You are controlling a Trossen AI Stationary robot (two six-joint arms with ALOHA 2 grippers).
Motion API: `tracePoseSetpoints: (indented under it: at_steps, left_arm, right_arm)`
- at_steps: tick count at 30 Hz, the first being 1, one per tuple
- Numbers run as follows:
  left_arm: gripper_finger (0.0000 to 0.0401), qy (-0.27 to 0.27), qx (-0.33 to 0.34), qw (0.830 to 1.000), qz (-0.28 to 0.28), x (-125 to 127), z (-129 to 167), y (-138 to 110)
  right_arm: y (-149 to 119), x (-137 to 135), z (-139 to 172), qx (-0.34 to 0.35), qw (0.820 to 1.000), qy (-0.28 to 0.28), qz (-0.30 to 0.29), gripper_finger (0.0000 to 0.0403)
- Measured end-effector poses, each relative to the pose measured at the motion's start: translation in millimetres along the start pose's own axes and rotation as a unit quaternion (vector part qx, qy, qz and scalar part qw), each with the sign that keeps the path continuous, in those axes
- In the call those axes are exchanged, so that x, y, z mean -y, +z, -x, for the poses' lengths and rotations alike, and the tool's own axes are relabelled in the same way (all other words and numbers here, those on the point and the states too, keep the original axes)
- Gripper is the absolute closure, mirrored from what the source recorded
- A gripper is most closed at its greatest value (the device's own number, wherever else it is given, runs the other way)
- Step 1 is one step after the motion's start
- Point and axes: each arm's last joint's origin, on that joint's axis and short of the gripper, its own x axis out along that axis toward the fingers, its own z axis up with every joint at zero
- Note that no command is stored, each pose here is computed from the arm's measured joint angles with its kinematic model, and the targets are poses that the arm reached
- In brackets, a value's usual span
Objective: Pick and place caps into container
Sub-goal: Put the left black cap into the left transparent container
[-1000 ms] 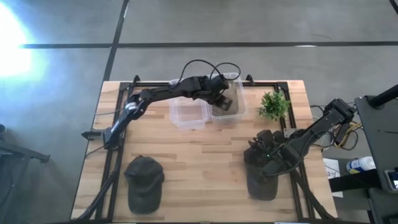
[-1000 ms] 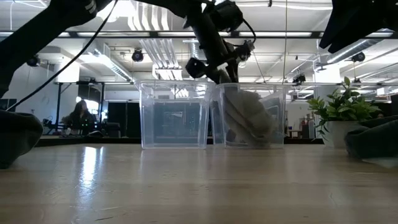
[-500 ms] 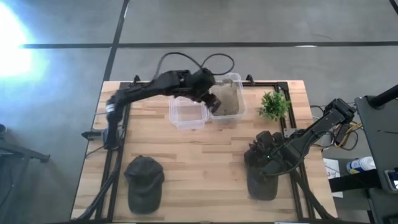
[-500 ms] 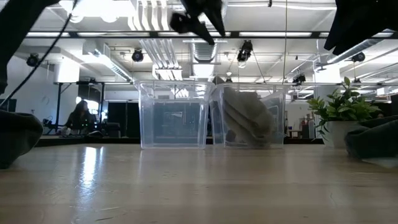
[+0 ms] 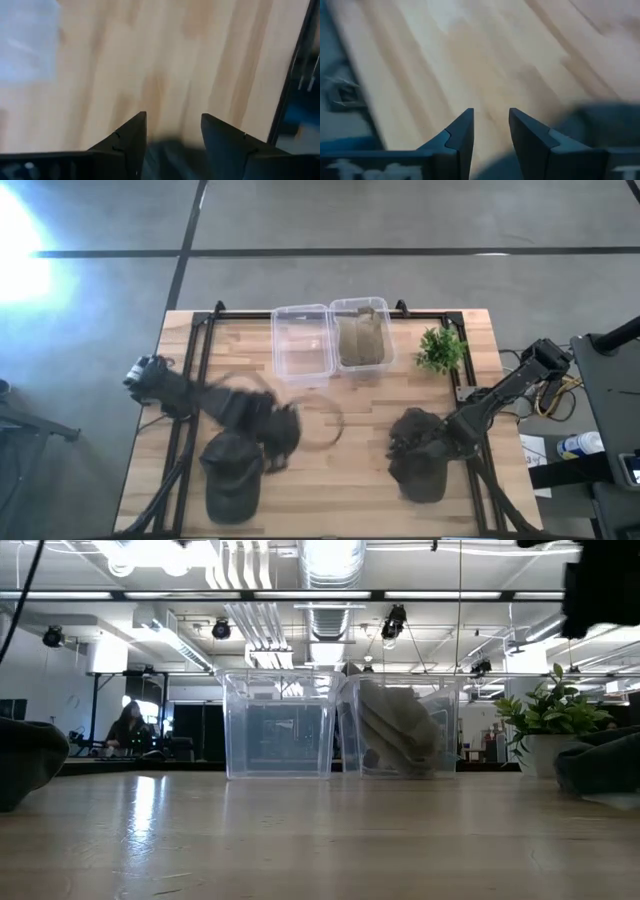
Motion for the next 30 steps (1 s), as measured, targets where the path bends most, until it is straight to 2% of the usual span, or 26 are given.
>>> tracePoseSetpoints:
  at_steps: [2,5,10,13,15,19,23,27,30]
  left_arm:
    - [0.022,0.01,-0.047,0.999,-0.003,14,-15,-26]
    - [0.022,0.008,-0.138,0.99,-0.008,30,-36,-63]
    - [0.022,-0.001,-0.283,0.959,0.016,40,-66,-111]
    - [0.022,-0.016,-0.349,0.935,0.063,39,-86,-128]
    - [0.022,-0.047,-0.367,0.926,0.078,40,-101,-135]
    - [0.022,-0.127,-0.326,0.932,0.095,44,-134,-139]
    - [0.022,-0.176,-0.25,0.934,0.187,36,-163,-125]
    - [0.022,-0.198,-0.09,0.939,0.265,17,-176,-86]
    - [0.022,-0.21,0.054,0.922,0.32,-1,-174,-47]
  right_arm:
    - [6,-2,-8,0.022,0.999,0.036,-0.013,0.0282]
    - [12,2,-18,0.035,0.998,0.049,-0.029,0.0282]
    - [16,11,-26,0.027,0.998,0.04,-0.034,0.0282]
    - [16,11,-27,0.028,0.998,0.04,-0.03,0.0282]
    - [16,12,-27,0.026,0.998,0.038,-0.03,0.0282]
    - [17,10,-26,0.028,0.998,0.041,-0.03,0.0282]
    - [18,9,-25,0.03,0.998,0.044,-0.031,0.0282]
    - [19,7,-24,0.036,0.998,0.045,-0.034,0.0282]
    - [20,7,-23,0.044,0.997,0.043,-0.038,0.0282]
